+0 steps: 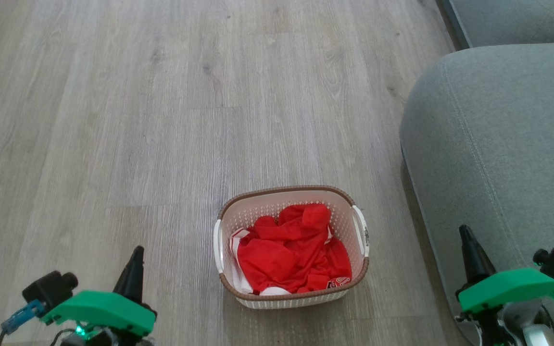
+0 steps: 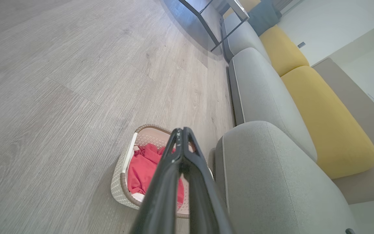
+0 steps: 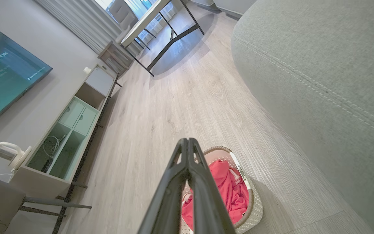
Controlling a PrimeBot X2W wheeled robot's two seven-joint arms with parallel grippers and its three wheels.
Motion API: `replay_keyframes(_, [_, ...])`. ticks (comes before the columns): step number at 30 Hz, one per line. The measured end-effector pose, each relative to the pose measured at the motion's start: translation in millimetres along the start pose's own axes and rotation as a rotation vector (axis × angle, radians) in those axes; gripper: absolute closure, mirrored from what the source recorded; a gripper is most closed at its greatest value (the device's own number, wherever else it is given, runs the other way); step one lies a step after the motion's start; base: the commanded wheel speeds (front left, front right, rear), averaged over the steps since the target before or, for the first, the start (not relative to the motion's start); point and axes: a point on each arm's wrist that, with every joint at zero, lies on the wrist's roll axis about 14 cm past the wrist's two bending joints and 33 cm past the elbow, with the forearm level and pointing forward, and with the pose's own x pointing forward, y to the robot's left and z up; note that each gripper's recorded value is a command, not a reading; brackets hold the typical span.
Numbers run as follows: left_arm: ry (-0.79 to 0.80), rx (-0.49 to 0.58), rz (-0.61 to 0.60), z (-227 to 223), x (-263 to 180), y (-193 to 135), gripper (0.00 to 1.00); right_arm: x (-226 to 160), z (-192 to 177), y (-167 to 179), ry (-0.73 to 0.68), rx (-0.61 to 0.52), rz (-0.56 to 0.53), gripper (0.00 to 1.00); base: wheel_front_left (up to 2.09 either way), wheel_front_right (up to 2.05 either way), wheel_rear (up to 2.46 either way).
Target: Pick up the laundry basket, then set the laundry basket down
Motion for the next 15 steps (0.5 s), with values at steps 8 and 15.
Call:
replay_keyframes(8, [-0.007,-0.088,-0.007,5.1,4.2,-0.2,1.0,-0.7,1.0,-4.8,-0.002,0.09,-0.015,1.0,0.0,0.0,0.0])
replay_keyframes(15, [-0.013,-0.169,-0.004,8.5,7.1,2.6,1.0,1.5,2.5,-5.9,-0.005,0.172,-0.019,1.0,0.0,0.0,0.0])
